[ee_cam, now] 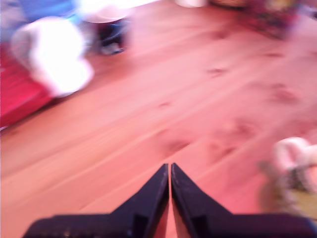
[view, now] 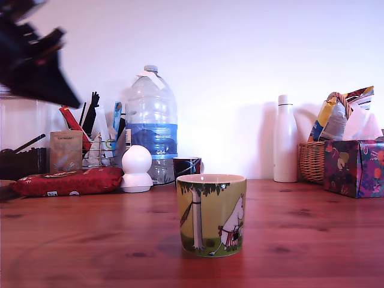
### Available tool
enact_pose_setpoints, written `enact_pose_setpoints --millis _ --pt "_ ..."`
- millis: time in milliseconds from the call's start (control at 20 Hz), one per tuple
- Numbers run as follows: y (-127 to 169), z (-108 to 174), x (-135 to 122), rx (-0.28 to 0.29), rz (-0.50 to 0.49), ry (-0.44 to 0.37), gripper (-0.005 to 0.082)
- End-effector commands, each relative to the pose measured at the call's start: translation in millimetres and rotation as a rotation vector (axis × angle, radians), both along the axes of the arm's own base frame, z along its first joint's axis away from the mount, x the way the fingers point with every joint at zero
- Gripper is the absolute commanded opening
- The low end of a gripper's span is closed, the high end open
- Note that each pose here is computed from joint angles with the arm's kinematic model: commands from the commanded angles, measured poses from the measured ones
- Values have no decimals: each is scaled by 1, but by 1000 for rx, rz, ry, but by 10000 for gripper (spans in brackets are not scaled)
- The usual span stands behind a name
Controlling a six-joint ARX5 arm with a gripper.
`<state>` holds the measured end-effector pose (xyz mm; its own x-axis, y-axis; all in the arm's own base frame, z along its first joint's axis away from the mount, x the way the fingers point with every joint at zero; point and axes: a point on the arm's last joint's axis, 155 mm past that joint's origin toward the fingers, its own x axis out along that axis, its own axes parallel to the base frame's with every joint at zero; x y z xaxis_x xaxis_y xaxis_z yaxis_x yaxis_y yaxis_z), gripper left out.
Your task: Pick up the coffee capsules from the table one by one and drop them inside the nearest coffee cup
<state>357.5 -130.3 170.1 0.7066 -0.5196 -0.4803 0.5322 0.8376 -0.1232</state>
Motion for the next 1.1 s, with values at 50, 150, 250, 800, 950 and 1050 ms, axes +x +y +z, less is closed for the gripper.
enact_pose_setpoints --millis 50,150,250,800,950,1050 --pt "31 -10 -6 -34 90 8 -21" --pt "49 -7 -11 -63 156 -14 -21" --pt "62 -3 -18 -74 223 -52 -21" --pt "94 12 -76 -102 413 -232 -21" --pt "94 25 -85 -111 413 -283 -21" --pt "93 32 -90 -117 409 -309 -21"
